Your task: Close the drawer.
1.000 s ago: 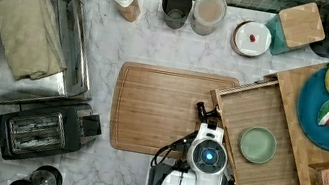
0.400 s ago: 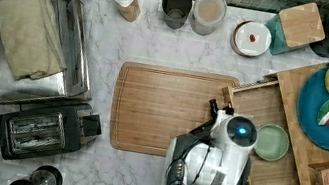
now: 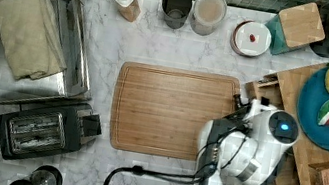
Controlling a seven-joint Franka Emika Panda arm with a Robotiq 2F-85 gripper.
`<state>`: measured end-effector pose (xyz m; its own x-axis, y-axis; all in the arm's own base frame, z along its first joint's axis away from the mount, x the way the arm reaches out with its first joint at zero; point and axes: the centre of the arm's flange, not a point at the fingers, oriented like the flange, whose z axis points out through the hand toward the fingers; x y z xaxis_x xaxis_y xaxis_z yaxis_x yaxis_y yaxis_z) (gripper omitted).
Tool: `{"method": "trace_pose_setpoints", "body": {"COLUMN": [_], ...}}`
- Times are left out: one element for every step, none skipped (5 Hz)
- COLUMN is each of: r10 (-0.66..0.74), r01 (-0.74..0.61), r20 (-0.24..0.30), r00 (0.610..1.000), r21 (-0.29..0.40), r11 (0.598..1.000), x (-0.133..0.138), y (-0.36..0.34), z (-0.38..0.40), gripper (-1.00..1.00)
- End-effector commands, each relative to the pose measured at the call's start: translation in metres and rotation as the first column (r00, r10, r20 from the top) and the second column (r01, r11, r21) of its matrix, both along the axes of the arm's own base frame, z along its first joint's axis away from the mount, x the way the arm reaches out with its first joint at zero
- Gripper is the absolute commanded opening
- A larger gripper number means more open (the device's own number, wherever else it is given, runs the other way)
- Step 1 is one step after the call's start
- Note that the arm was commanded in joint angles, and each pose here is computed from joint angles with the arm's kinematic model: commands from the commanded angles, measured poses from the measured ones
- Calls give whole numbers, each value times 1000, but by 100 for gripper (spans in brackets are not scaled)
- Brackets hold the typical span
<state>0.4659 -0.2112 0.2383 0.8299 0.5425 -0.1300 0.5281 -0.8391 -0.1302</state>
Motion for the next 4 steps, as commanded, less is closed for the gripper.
{"method": "trace_pose_setpoints", "body": {"r10": [-104,-113,-91,-92], "r01": [138,150,135,136], "r20": [245,274,311,311], "r00": [964,955,946,946], "r21": [-126,-120,-123,-122], "r11": [982,981,983,983], "x": [39,42,43,43], "y": [-148,-166,-172,-172], "z": [85,100,110,110], "gripper": [-100,-100,-100,-100]}}
